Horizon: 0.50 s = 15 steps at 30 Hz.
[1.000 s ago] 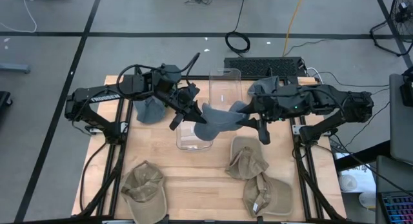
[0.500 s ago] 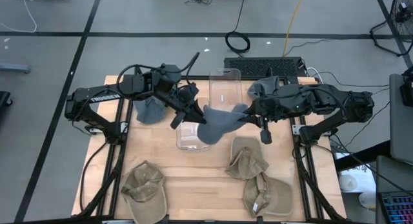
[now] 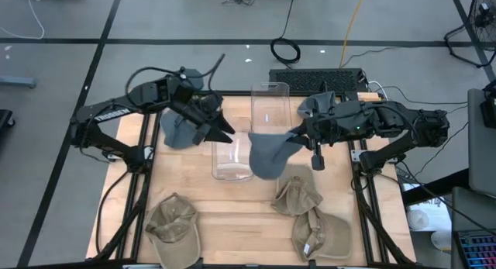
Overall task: Pick & Place hat
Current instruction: Put the bottom ash blue cap into the right transparent bin
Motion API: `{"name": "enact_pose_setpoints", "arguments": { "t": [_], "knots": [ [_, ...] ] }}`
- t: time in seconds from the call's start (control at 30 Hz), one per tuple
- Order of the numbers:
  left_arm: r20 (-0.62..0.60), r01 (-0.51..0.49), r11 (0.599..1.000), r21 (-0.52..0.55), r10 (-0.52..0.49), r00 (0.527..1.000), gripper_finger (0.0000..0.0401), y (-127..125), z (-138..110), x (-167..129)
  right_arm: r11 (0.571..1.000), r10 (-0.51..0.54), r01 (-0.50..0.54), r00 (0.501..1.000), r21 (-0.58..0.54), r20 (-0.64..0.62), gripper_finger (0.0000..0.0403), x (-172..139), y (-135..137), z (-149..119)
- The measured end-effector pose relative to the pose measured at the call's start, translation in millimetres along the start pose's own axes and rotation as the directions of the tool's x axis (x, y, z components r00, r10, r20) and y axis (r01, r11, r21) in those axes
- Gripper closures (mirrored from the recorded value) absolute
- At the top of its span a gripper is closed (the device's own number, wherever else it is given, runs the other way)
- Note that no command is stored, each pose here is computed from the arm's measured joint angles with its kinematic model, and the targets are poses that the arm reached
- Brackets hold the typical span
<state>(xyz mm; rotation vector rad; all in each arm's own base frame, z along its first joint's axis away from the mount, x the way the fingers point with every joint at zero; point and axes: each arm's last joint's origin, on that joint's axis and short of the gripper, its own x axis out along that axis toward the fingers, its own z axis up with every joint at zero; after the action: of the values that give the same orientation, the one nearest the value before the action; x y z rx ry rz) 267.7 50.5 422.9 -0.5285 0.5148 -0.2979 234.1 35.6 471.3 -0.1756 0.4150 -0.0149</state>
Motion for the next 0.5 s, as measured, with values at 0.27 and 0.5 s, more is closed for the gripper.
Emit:
{"name": "enact_pose_setpoints", "arguments": {
  "t": [0.27, 0.5],
  "knots": [
    [0.011, 0.007, 1.0, 0.017, -0.007, 1.0, 0.0133, -7, -2, -10, 0.976, -0.168, 0.162, 0.985, -0.148, -0.028, 0.0386, 12, -19, -2],
    [0.009, 0.027, 0.999, 0.046, -0.027, 1.0, 0.0132, -9, -2, -12, 0.94, -0.272, 0.247, 0.959, -0.237, -0.079, 0.0386, 16, -49, -8]
  ]
}}
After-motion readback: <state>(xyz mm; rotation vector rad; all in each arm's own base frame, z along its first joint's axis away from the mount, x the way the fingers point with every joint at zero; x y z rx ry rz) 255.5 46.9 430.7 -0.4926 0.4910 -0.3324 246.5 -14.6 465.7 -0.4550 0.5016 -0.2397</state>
